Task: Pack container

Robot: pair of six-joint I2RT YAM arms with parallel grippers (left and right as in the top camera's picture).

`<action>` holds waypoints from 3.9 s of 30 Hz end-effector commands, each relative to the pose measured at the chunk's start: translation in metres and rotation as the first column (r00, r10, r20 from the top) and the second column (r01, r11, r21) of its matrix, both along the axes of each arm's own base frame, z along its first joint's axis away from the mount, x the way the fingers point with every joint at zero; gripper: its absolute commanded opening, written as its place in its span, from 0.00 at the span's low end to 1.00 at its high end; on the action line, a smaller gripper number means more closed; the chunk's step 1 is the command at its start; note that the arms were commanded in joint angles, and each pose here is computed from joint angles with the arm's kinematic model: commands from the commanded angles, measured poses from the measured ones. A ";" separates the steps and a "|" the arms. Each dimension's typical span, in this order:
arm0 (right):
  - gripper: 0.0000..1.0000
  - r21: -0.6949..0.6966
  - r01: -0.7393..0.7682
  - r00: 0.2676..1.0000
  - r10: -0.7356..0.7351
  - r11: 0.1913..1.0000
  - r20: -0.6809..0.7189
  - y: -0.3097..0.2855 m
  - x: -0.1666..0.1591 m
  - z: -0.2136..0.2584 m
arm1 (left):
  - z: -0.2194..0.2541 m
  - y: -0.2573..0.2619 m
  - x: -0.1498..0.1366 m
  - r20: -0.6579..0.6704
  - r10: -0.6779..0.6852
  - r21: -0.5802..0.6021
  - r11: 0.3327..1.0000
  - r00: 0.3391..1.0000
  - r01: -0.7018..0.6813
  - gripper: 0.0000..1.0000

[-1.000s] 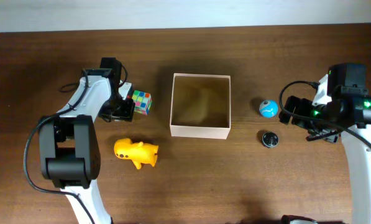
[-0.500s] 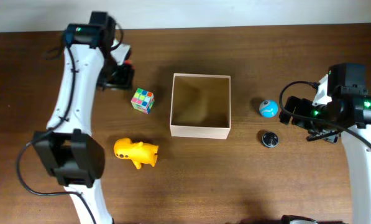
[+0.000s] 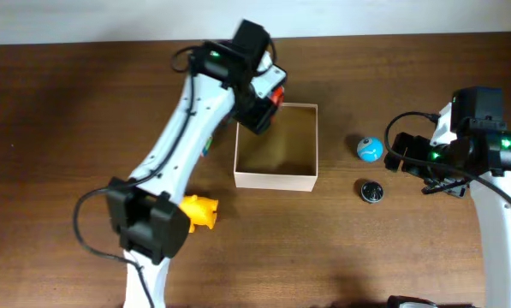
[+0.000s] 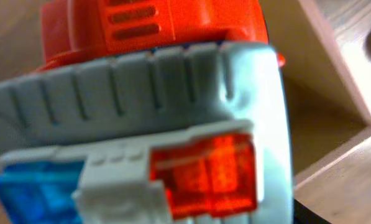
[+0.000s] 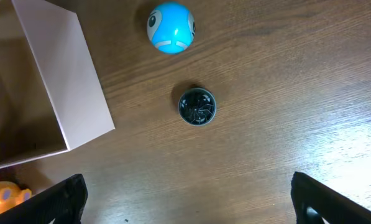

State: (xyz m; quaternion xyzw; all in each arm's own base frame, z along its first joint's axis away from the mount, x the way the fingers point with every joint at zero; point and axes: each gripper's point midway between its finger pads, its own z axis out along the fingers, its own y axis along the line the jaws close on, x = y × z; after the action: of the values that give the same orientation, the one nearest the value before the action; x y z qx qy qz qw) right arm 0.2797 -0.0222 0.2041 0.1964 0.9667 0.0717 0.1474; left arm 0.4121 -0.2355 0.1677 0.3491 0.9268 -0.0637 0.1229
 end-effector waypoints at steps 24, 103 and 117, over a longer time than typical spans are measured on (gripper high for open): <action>0.99 -0.012 0.009 1.000 -0.009 1.000 0.005 -0.004 0.000 0.005 | -0.091 -0.001 -0.006 -0.211 0.545 0.136 0.839 0.812 -0.527 0.45; 0.99 -0.051 0.021 0.999 -0.023 0.998 -0.031 -0.011 -0.008 0.002 | -0.109 0.001 0.016 0.106 0.598 0.192 0.771 0.794 -0.607 0.44; 0.99 -0.057 0.023 0.999 -0.024 0.998 -0.032 -0.012 -0.008 0.002 | 0.039 0.014 0.003 0.163 0.409 0.169 0.885 0.898 -0.434 0.72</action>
State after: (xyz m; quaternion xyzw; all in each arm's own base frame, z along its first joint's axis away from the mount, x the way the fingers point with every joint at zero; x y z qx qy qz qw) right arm 0.2693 -0.0287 0.2004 0.2008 0.9700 0.0476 0.1287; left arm 0.4138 -0.2303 0.1596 0.1102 0.9840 0.0782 0.1164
